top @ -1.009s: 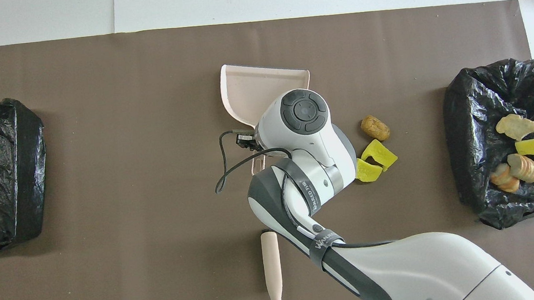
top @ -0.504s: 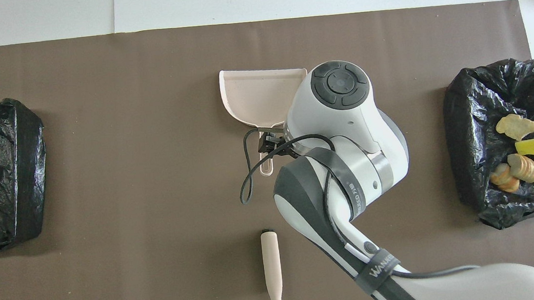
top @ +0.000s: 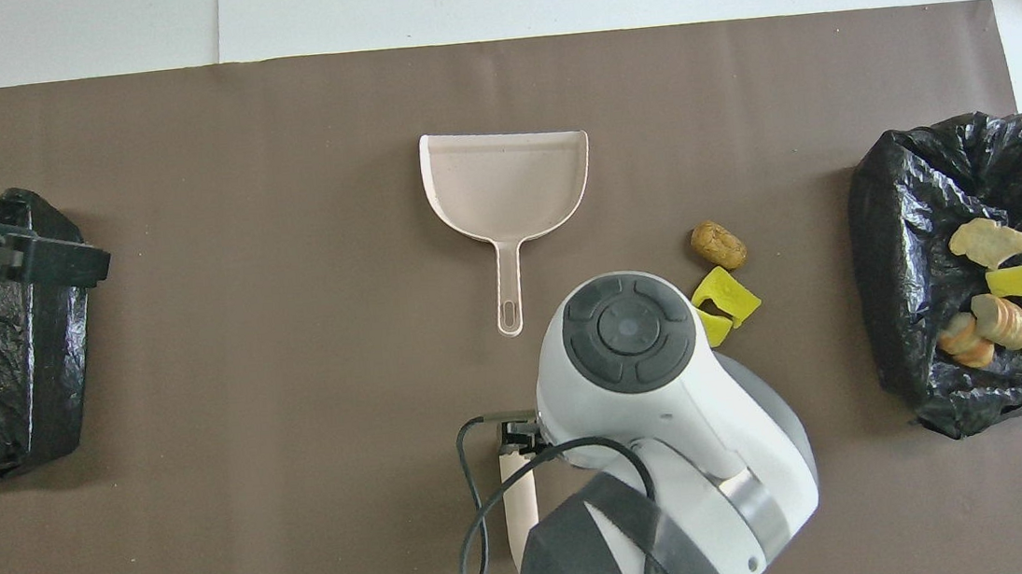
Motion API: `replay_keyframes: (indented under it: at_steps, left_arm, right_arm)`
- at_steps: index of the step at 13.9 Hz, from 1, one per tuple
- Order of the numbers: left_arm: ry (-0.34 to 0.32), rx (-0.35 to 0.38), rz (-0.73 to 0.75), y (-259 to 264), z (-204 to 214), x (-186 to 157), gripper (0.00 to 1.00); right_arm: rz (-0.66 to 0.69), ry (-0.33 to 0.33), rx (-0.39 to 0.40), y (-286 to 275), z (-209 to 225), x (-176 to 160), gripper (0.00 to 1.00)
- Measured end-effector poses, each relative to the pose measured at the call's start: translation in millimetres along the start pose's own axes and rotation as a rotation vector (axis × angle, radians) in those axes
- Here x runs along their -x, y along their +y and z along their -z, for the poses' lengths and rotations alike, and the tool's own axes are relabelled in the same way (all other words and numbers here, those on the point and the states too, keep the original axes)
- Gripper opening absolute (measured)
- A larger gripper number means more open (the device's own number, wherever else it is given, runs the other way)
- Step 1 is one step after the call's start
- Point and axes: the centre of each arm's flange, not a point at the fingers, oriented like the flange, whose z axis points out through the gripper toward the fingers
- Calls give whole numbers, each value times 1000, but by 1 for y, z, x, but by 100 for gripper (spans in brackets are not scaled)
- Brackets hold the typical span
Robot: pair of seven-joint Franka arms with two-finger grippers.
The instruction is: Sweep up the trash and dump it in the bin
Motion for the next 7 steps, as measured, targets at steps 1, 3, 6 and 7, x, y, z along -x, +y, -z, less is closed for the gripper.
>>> replay_keyframes:
  at_steps: [1, 3, 6, 7]
  left_arm:
    - [0, 4, -16, 14, -19, -14, 100]
    - [-4, 12, -27, 47, -60, -40, 100]
    - [-15, 23, -55, 101, -116, -61, 100]
    - [-16, 26, -75, 120, -133, -63, 100]
  right_arm:
    - [8, -11, -25, -2, -15, 18, 100]
    - [27, -28, -33, -1, -52, 50, 100]
    - [40, -59, -12, -1, -93, 76, 100]
    - [38, -69, -23, -3, -102, 81, 100]
